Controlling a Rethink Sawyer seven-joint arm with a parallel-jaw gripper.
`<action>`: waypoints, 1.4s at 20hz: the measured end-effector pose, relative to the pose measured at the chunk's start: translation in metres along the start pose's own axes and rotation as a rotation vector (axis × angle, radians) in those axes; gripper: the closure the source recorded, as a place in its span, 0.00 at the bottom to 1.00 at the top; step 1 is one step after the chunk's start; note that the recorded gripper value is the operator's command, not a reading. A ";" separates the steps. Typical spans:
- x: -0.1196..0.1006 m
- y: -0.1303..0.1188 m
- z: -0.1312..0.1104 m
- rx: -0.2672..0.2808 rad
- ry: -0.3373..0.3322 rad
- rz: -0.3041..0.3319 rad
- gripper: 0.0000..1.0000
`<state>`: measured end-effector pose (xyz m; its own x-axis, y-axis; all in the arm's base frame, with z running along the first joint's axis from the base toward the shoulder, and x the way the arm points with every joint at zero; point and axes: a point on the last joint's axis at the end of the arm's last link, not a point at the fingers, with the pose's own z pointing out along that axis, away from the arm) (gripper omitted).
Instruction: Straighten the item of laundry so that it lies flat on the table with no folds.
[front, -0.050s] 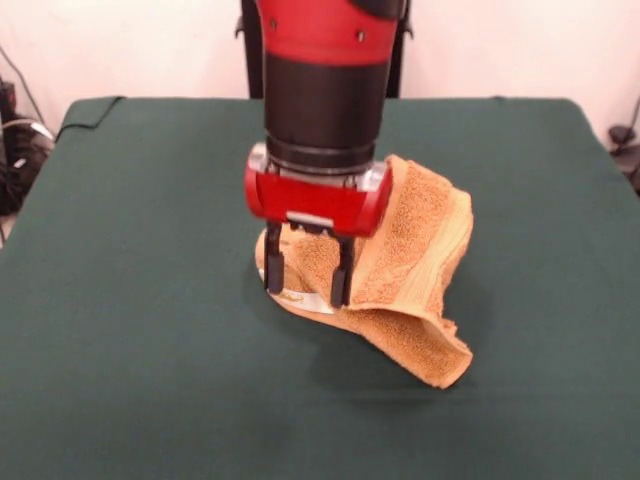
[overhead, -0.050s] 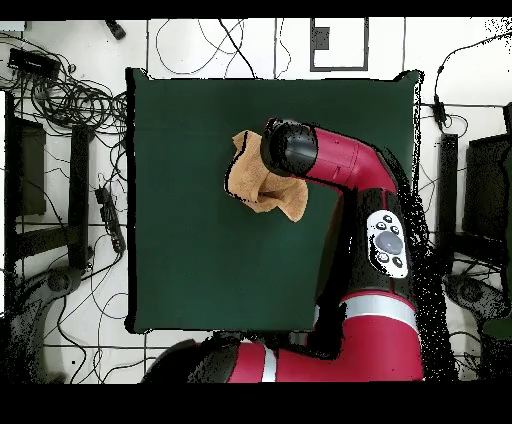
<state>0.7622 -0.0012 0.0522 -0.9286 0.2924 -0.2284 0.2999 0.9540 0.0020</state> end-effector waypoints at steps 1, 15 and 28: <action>0.003 0.000 0.005 0.001 0.006 0.000 0.00; 0.011 0.030 -0.018 0.038 -0.015 -0.032 0.00; 0.013 0.092 -0.110 -0.023 -0.056 0.006 0.00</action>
<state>0.7535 0.0974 0.1564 -0.9130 0.2941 -0.2826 0.2993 0.9538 0.0255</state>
